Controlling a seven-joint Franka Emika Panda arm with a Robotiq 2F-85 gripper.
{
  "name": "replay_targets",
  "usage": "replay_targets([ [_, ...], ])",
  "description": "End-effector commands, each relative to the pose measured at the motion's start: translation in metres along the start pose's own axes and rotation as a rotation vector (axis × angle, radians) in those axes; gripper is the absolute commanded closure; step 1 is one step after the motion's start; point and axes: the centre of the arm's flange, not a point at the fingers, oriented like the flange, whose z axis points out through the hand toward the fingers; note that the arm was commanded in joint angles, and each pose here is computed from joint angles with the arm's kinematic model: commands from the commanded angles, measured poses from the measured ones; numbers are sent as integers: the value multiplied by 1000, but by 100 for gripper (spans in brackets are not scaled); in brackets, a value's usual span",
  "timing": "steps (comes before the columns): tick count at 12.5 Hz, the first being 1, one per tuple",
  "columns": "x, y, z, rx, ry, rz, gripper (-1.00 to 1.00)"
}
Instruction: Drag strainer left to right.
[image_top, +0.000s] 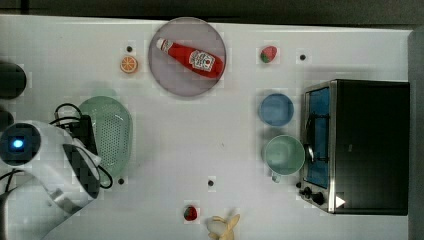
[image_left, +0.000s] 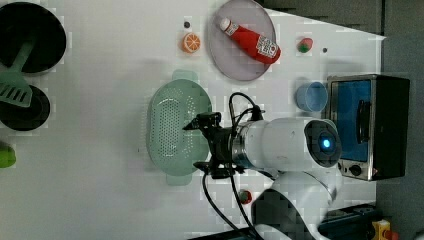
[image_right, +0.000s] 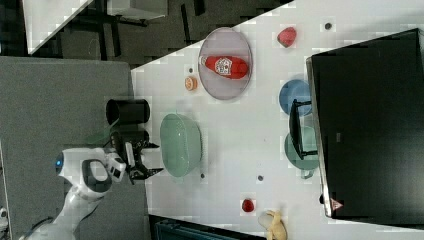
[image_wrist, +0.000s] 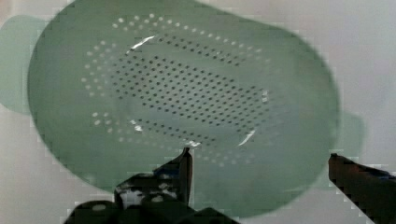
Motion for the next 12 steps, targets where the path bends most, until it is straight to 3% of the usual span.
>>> replay_targets([
  [1, 35, -5, 53, 11, -55, 129, -100],
  [4, 49, -9, 85, 23, -71, 158, -100],
  [6, 65, -9, 103, 6, -38, 163, -100],
  [12, 102, -13, 113, 25, -9, 228, -100],
])
